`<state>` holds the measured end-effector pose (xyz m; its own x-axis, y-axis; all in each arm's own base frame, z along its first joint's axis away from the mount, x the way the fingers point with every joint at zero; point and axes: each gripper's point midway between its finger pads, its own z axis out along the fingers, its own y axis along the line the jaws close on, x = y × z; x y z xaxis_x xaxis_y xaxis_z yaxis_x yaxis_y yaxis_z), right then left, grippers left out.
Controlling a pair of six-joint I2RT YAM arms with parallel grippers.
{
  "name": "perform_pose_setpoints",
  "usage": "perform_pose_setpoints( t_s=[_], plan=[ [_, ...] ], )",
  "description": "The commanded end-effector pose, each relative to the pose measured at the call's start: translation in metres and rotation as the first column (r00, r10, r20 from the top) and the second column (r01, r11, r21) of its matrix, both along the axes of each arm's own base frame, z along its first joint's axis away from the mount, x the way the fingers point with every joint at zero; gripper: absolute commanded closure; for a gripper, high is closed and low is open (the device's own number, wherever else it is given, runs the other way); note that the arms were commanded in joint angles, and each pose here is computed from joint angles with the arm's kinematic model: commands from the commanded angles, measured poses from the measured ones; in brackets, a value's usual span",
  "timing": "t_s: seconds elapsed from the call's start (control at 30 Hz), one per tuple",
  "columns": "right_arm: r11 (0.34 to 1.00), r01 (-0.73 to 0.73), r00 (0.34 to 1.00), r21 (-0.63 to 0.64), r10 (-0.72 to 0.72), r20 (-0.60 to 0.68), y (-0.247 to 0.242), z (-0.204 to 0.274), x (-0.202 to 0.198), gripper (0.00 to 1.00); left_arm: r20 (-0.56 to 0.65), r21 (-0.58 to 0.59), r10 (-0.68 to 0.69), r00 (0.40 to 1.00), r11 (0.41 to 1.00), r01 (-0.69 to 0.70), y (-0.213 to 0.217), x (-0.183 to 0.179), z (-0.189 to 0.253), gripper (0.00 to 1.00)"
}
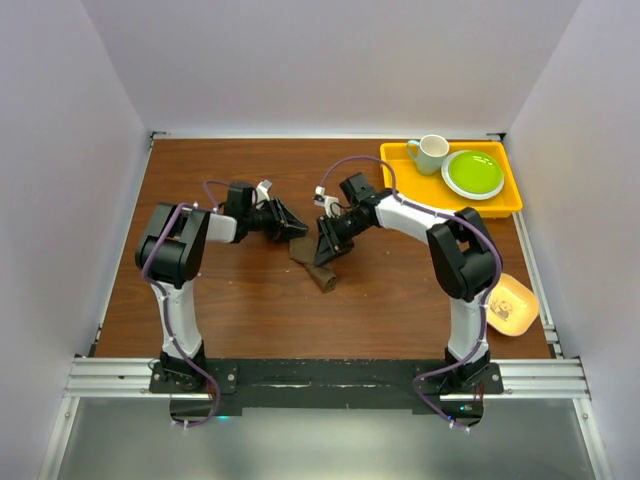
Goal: Fold the napkin, place the utensils inside, and roll it up
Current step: Roll the napkin with the utensil
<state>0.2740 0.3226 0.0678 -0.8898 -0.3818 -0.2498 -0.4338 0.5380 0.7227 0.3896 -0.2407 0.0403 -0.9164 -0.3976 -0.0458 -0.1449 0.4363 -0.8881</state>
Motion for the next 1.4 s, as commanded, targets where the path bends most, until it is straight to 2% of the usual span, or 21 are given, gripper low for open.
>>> perform_pose_setpoints(
  t_s=[0.0, 0.27, 0.57, 0.8, 0.97, 1.13, 1.27, 1.37],
  plan=[
    [0.995, -0.018, 1.0, 0.101, 0.017, 0.011, 0.011, 0.025, -0.012, 0.73, 0.006, 0.052, 0.034, 0.999, 0.998, -0.034, 0.007, 0.011, -0.012, 0.65],
    [1.0, -0.026, 0.999, 0.008, 0.026, -0.032, -0.01, -0.025, -0.033, 0.75, 0.042, 0.032, 0.02, 0.999, 0.999, -0.021, 0.003, 0.022, 0.009, 0.64],
    [0.993, -0.019, 0.999, 0.117, 0.013, 0.051, 0.015, 0.041, -0.003, 0.73, 0.106, -0.04, 0.012, 0.994, 0.999, -0.007, -0.004, 0.03, 0.056, 0.64],
    [0.995, 0.0, 0.998, 0.104, -0.006, 0.062, 0.028, 0.034, 0.03, 0.72, 0.152, -0.094, 0.07, 0.986, 0.994, -0.056, 0.004, 0.045, 0.083, 0.63],
    [0.997, 0.007, 0.999, 0.076, -0.01, 0.039, 0.032, 0.011, 0.041, 0.72, 0.141, -0.109, 0.111, 0.984, 0.989, -0.096, 0.016, 0.063, 0.074, 0.63],
    [0.999, 0.015, 1.0, 0.051, -0.015, 0.012, 0.028, -0.012, 0.038, 0.71, 0.103, -0.081, 0.135, 0.985, 0.989, -0.127, 0.028, 0.076, 0.044, 0.63],
    [0.999, 0.013, 1.0, 0.047, -0.013, 0.0, 0.027, -0.014, 0.036, 0.71, 0.074, -0.05, 0.143, 0.987, 0.989, -0.139, 0.038, 0.086, 0.02, 0.64],
    [0.998, 0.012, 1.0, 0.054, -0.013, 0.009, 0.027, -0.002, 0.036, 0.71, 0.083, -0.031, 0.132, 0.988, 0.991, -0.129, 0.041, 0.091, 0.018, 0.64]
  ],
)
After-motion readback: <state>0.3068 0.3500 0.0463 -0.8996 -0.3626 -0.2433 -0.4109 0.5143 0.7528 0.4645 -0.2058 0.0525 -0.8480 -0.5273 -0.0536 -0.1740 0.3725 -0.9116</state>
